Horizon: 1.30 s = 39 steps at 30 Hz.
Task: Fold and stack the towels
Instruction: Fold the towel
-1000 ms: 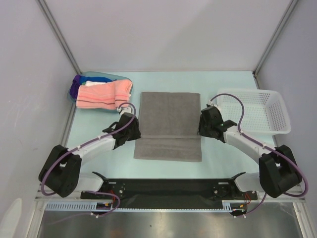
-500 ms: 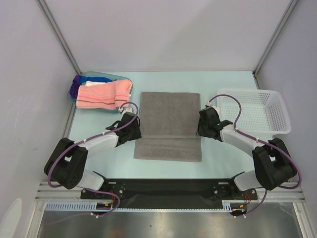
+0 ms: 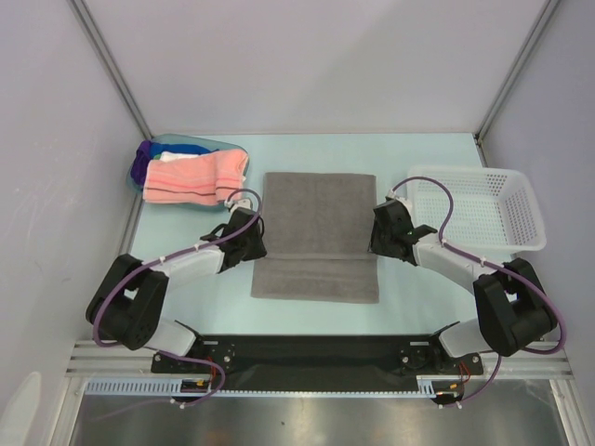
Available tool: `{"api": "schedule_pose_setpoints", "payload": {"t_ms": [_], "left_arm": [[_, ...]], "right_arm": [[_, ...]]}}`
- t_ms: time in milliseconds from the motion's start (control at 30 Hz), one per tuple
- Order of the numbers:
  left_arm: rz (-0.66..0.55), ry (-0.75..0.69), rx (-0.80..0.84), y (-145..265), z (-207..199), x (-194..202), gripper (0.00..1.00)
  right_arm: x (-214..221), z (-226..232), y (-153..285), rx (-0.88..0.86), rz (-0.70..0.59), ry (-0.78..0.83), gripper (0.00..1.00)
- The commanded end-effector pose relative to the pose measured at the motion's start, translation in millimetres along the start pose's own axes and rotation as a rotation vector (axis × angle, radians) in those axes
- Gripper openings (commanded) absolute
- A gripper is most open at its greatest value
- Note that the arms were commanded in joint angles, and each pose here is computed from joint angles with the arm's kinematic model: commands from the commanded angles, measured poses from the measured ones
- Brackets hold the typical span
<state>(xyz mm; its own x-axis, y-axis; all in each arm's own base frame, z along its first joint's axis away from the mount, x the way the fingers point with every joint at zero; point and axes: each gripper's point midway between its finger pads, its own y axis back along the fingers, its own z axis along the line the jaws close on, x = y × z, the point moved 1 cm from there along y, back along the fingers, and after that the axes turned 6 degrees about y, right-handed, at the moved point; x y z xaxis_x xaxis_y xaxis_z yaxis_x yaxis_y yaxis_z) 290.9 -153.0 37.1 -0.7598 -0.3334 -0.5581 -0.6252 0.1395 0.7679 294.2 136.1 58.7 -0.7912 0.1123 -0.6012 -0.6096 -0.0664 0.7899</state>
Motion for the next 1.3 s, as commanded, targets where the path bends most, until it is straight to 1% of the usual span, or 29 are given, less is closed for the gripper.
{"api": "schedule_pose_setpoints", "payload": {"t_ms": [0, 100, 133, 200, 233, 300, 333, 400, 433, 533, 867, 933, 1000, 1033, 1100, 1133, 1267], "left_arm": [[-0.054, -0.002, 0.044, -0.1, -16.2, -23.4, 0.3], [-0.052, -0.008, 0.038, -0.8, -15.6, -23.6, 0.24], [-0.052, -0.009, 0.038, -1.2, -16.1, -24.1, 0.21], [-0.054, -0.013, 0.041, -1.1, -17.3, -25.3, 0.19], [-0.05, -0.014, 0.04, -2.0, -17.3, -24.7, 0.15], [-0.049, -0.015, 0.041, -2.6, -18.2, -25.2, 0.13], [-0.047, -0.017, 0.042, -3.3, -18.1, -24.7, 0.09], [-0.045, -0.017, 0.046, -3.4, -19.2, -24.7, 0.07], [-0.047, -0.017, 0.047, -3.7, -19.7, -25.2, 0.04], [-0.045, -0.019, 0.049, -4.2, -20.3, -25.0, 0.0], [-0.039, -0.022, 0.056, -7.2, -21.1, -23.0, 0.0], [-0.038, -0.024, 0.055, -7.7, -20.6, -22.4, 0.0], [-0.038, -0.027, 0.055, -8.1, -20.5, -22.3, 0.0], [-0.039, -0.027, 0.054, -8.1, -20.4, -22.5, 0.0], [-0.039, -0.028, 0.056, -7.7, -20.7, -22.7, 0.0], [-0.038, -0.028, 0.055, -8.2, -20.3, -22.1, 0.0], [-0.04, -0.029, 0.057, -8.3, -21.2, -23.1, 0.0]], "right_arm": [[-2.8, -0.8, -3.1, 0.013, -0.025, -0.009, 0.42], [-2.3, -1.4, -3.4, 0.016, -0.023, -0.009, 0.42], [-2.1, -1.8, -3.3, 0.018, -0.023, -0.008, 0.43], [-2.0, -2.5, -3.4, 0.021, -0.023, -0.005, 0.43], [-2.0, -2.4, -3.4, 0.024, -0.023, -0.005, 0.43], [-1.8, -2.8, -3.8, 0.026, -0.022, -0.003, 0.43], [-2.2, -3.0, -3.5, 0.026, -0.024, -0.002, 0.43], [-1.6, -3.4, -3.8, 0.028, -0.021, 0.0, 0.43], [-2.3, -3.3, -3.7, 0.028, -0.023, 0.002, 0.43], [0.2, -2.9, -4.7, 0.028, -0.017, 0.004, 0.43], [7.6, 0.2, -14.7, 0.032, 0.002, 0.005, 0.43], [9.6, 0.0, -16.9, 0.034, 0.009, 0.007, 0.41], [9.3, 0.5, -17.4, 0.033, 0.008, 0.002, 0.37], [9.4, 0.6, -17.7, 0.033, 0.008, 0.002, 0.32], [8.6, 0.6, -17.2, 0.031, 0.006, 0.0, 0.29], [8.8, 1.0, -17.2, 0.031, 0.007, 0.003, 0.25], [8.6, -0.5, -18.4, 0.035, 0.01, 0.003, 0.2]]}}
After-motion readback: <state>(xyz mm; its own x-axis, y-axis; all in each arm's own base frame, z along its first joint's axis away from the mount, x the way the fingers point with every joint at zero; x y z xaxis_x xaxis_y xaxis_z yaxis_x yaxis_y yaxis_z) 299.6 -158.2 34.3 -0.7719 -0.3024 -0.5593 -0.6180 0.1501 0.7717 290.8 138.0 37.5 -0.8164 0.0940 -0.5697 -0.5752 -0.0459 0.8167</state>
